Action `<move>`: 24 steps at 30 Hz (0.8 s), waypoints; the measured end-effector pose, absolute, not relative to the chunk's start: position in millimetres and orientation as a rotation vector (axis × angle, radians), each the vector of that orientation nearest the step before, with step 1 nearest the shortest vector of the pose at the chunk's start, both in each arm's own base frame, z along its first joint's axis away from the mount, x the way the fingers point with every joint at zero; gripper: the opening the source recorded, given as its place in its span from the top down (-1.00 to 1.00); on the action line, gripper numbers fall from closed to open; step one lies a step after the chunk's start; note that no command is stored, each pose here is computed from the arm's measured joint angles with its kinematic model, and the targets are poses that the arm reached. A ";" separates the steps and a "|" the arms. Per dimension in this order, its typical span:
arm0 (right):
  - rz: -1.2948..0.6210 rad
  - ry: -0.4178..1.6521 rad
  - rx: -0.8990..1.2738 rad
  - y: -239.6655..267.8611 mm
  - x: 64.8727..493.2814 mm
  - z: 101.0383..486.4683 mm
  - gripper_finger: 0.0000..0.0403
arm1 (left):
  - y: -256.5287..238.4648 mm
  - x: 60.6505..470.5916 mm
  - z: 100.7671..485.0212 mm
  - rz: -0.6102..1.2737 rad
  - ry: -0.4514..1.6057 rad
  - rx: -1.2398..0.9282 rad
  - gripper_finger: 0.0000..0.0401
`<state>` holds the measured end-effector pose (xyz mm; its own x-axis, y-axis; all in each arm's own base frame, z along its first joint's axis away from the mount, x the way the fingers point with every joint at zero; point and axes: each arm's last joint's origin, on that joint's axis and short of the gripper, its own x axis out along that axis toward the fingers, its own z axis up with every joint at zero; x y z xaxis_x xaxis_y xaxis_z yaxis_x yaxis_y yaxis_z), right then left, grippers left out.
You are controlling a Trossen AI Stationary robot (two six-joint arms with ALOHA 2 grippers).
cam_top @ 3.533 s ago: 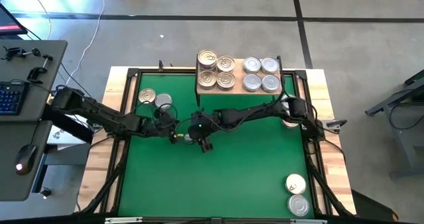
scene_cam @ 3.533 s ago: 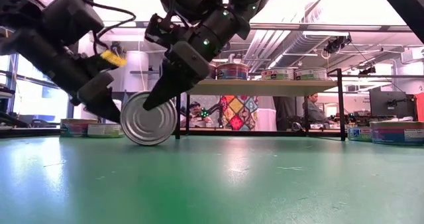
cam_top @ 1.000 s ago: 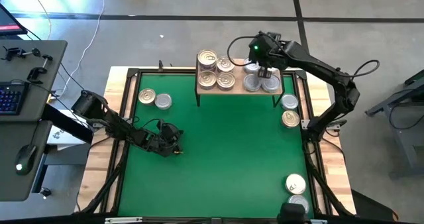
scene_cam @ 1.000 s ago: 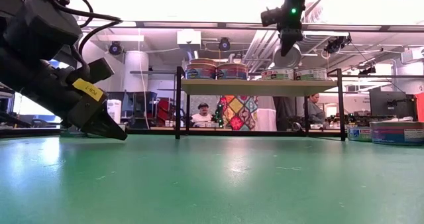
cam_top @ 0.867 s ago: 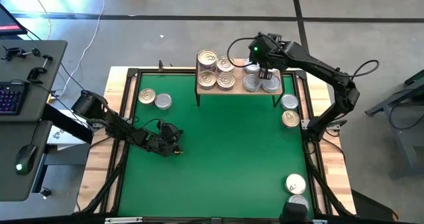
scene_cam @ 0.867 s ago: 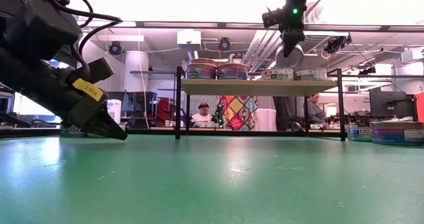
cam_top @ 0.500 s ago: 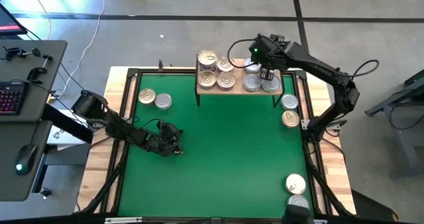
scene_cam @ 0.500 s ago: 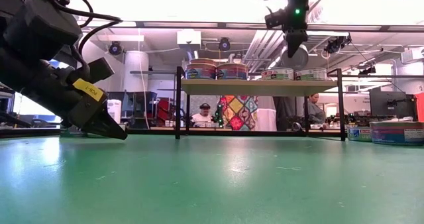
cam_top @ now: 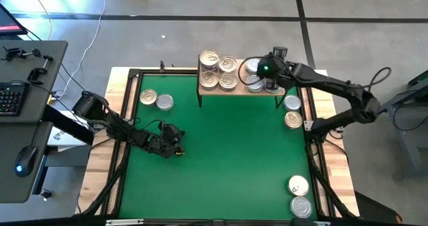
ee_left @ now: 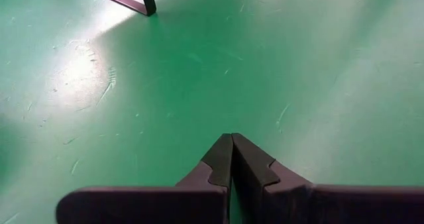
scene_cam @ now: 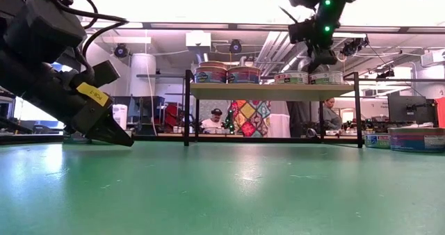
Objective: Stack canned seafood by type on shelf
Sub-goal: Stack the green tuna can on top of the green tuna can on the shelf
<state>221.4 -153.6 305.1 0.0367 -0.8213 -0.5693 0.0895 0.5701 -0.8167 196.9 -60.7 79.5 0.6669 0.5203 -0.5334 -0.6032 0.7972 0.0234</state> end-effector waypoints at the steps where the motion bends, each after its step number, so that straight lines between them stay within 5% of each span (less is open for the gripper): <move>1: -0.797 1.364 -0.688 -154.6 218.7 304.1 0.38 | -60.7 197.0 79.6 0.636 0.549 -0.161 1.00; 10: -0.772 1.276 -0.638 -162.7 217.8 304.9 0.38 | -61.4 198.8 81.2 0.626 0.533 -0.163 1.00; 17: -0.689 1.264 -0.604 -160.9 218.7 307.3 0.04 | -61.6 199.2 81.5 0.624 0.528 -0.167 1.00; 24: -0.675 1.315 -0.593 -158.7 214.7 305.4 0.00 | -61.8 199.2 81.4 0.619 0.532 -0.171 1.00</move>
